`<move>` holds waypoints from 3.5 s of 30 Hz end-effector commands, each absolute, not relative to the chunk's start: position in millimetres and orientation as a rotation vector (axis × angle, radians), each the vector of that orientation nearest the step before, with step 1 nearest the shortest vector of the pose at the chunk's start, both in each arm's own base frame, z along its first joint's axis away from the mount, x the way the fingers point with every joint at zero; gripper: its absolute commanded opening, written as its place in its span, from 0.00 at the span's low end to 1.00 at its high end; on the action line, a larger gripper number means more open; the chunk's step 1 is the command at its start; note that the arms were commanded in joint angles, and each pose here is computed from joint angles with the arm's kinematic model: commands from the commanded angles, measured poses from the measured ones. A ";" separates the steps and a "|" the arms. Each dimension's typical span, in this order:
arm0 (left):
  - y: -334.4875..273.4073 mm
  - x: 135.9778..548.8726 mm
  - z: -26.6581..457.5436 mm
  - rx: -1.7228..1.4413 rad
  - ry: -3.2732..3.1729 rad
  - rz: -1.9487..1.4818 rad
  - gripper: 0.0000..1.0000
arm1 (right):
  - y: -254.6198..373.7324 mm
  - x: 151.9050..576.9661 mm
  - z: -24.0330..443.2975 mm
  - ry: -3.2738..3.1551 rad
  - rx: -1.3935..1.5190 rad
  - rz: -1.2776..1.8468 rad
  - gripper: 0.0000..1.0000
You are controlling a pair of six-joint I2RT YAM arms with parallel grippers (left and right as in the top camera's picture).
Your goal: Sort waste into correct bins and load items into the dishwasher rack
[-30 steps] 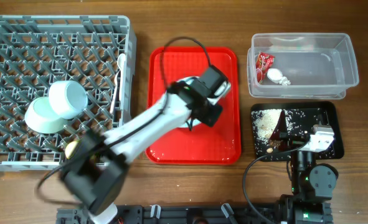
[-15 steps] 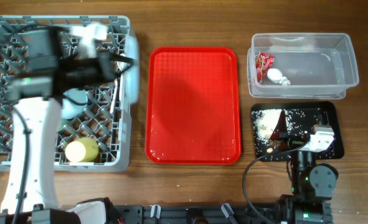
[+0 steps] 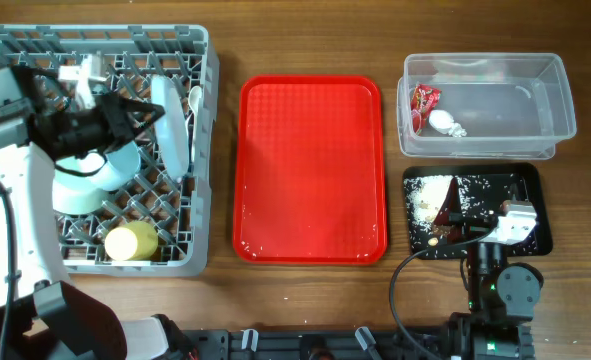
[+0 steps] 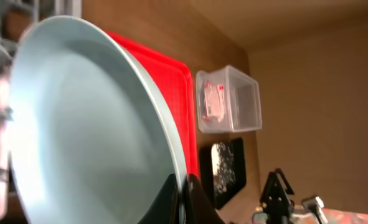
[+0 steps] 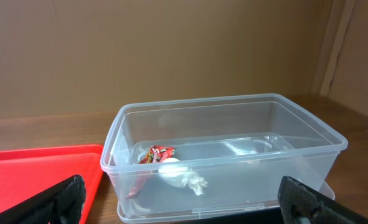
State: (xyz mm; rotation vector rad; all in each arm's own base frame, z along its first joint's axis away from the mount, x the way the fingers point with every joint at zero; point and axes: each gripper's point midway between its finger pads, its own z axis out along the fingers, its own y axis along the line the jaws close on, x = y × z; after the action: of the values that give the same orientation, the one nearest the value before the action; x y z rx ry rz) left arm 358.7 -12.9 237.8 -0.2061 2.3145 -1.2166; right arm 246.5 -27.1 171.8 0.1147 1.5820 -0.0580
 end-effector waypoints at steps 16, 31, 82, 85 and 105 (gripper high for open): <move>10.2 363.8 194.7 0.079 2.365 -1.006 0.04 | -27.4 246.3 173.1 1.576 0.108 -0.065 1.00; 29.3 297.7 257.1 -0.508 2.470 -0.665 1.00 | -27.4 246.3 173.1 1.576 0.108 -0.065 1.00; -84.4 226.6 164.5 0.399 1.593 -0.330 1.00 | -27.4 246.3 173.1 1.576 0.108 -0.065 1.00; -84.4 226.6 164.5 0.399 1.594 -0.330 1.00 | -27.4 246.3 173.1 1.576 0.108 -0.066 1.00; -84.4 226.6 164.4 0.399 1.594 -0.331 1.00 | -27.4 246.3 173.1 1.576 0.108 -0.065 1.00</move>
State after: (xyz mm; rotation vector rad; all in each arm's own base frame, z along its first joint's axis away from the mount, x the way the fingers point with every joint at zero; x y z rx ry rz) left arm 226.1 -85.0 166.0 0.3997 1.5986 -0.3407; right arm 246.6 -27.1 171.5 0.1148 1.5831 -0.0579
